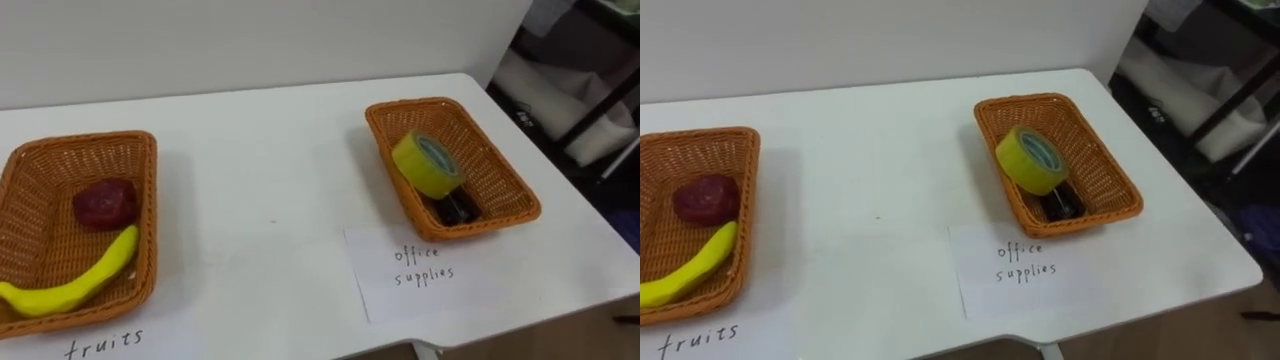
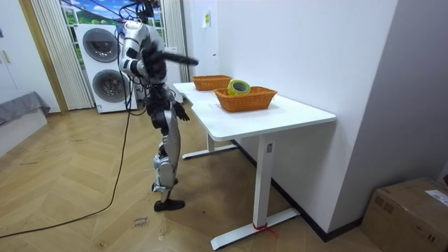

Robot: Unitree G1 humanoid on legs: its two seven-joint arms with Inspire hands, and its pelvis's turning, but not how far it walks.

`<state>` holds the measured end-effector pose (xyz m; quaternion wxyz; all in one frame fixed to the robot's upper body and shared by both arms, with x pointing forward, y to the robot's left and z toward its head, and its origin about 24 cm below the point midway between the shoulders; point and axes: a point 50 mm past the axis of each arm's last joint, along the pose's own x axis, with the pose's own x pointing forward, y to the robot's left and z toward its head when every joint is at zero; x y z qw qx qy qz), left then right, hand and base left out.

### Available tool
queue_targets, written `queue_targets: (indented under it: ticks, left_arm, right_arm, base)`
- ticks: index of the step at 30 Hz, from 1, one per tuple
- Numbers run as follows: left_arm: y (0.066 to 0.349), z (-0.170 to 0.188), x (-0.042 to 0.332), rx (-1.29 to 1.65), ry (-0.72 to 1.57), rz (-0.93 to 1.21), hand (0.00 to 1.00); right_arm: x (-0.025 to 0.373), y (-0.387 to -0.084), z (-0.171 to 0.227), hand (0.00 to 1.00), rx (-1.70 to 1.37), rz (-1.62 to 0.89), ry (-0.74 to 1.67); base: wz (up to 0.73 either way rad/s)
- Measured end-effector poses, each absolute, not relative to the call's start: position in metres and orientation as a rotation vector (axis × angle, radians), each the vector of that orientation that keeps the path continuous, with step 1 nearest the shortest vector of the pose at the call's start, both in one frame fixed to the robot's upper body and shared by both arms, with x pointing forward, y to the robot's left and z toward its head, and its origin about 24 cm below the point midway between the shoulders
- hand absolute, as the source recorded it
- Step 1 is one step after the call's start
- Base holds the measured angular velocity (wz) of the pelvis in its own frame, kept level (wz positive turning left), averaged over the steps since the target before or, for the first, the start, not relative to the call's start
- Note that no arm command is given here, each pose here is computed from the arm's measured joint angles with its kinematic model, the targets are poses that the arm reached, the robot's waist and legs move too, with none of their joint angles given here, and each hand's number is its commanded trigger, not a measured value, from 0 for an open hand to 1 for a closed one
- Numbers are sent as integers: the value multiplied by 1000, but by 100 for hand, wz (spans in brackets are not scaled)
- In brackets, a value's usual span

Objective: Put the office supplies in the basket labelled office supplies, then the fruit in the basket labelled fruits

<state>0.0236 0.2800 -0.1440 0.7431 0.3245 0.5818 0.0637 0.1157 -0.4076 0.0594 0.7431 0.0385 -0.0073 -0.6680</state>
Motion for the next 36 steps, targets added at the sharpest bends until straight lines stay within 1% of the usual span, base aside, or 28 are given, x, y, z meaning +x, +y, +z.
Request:
queue_targets:
  ticks: [5,10,12,13,15,16,18,19,21,22,25,27,28,30,31,33,36]
  left_arm:
    - [277,-145,15,679,1288,177,0]
    - [274,-146,12,657,1289,183,0]
    - [273,-146,12,629,1291,197,0]
    - [272,-146,12,620,1290,202,0]
    - [267,-148,14,592,1286,207,0]
    - [265,-149,14,585,1288,205,0]
    - [256,-153,12,556,1300,197,0]
    - [255,-153,14,553,1297,195,0]
    - [254,-153,13,547,1301,196,0]
    - [254,-154,12,545,1308,197,0]
    - [254,-156,8,560,1333,179,0]
    - [254,-156,4,575,1353,170,0]
    - [254,-157,3,580,1358,166,0]
    - [253,-157,2,610,1364,139,0]
    - [252,-157,1,615,1367,131,0]
    - [249,-159,0,634,1384,95,0]
    - [244,-161,2,633,1383,57,0]
  right_arm:
    - [73,-410,17,0,150,-1645,178]
    - [39,-401,-27,0,156,-1774,403]
    - [24,-383,-52,0,176,-1811,536]
    - [22,-378,-58,0,190,-1812,568]
    - [7,-353,-87,0,230,-1804,736]
    - [4,-347,-93,0,236,-1798,776]
    - [-8,-322,-116,0,301,-1768,919]
    - [-10,-316,-120,0,309,-1747,955]
    - [-19,-297,-135,0,323,-1635,1082]
    - [-20,-294,-137,0,326,-1608,1103]
    - [-18,-280,-147,0,281,-1410,1192]
    - [-12,-269,-155,0,200,-1186,1267]
    - [-10,-267,-156,0,176,-1130,1279]
    - [-4,-258,-160,0,68,-888,1313]
    - [-2,-256,-161,0,38,-831,1318]
    - [15,-248,-163,0,-87,-607,1315]
    - [35,-240,-164,0,-212,-382,1291]
  base:
    - [-3]
    - [-1]
    - [-7]
    - [-6]
    - [-4]
    - [-6]
    - [-7]
    - [-4]
    - [-2]
    - [-13]
    - [-6]
    - [0]
    - [7]
    - [11]
    - [25]
    - [21]
    - [9]
